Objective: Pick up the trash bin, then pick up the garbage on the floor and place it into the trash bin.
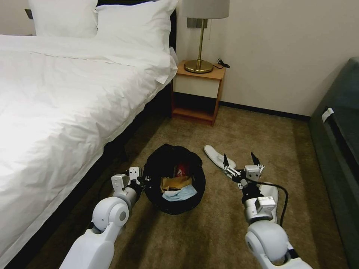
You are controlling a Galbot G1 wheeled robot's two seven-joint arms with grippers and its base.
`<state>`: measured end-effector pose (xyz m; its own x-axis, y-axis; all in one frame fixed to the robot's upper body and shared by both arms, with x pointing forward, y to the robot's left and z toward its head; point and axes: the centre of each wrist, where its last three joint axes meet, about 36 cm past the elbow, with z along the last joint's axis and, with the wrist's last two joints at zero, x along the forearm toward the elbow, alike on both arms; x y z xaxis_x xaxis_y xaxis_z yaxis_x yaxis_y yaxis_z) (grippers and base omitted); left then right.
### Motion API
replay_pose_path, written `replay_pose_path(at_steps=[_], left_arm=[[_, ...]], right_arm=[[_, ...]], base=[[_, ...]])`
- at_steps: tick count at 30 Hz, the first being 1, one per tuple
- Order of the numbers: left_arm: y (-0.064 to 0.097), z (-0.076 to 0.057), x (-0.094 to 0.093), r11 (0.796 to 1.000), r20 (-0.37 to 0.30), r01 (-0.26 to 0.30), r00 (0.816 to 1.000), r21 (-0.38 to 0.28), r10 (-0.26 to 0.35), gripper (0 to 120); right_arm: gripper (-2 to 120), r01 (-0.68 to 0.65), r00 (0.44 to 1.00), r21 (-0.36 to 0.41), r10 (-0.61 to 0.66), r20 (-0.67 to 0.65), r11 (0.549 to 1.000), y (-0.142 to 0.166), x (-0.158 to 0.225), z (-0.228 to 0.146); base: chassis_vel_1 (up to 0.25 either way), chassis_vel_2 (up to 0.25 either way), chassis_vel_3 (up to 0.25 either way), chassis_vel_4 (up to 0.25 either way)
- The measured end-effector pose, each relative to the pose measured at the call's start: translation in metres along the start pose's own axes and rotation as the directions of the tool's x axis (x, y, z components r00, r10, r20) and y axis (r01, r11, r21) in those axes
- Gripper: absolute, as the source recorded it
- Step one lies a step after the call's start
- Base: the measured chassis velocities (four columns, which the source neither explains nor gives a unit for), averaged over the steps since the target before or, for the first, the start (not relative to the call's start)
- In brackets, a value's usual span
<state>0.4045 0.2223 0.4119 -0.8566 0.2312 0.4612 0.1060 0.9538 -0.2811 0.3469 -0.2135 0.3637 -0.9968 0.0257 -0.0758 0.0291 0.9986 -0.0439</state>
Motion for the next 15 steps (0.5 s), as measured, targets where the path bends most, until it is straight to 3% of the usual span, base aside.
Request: replay_pose_path(at_steps=[7,15], left_arm=[[0.005,0.006,0.007,1.000,0.031,0.031,0.999,0.005,-0.031,0],[0.007,0.006,0.010,0.999,0.042,0.039,0.998,0.005,-0.039,0]], right_arm=[[100,-0.031,0.999,-0.006,0.030,-0.028,1.000,0.009,0.003,0.047],[100,-0.037,0.999,0.020,0.038,-0.033,0.999,-0.002,0.009,0.060]], base=[[0.000,0.000,0.000,0.000],[0.000,0.000,0.000,0.000]])
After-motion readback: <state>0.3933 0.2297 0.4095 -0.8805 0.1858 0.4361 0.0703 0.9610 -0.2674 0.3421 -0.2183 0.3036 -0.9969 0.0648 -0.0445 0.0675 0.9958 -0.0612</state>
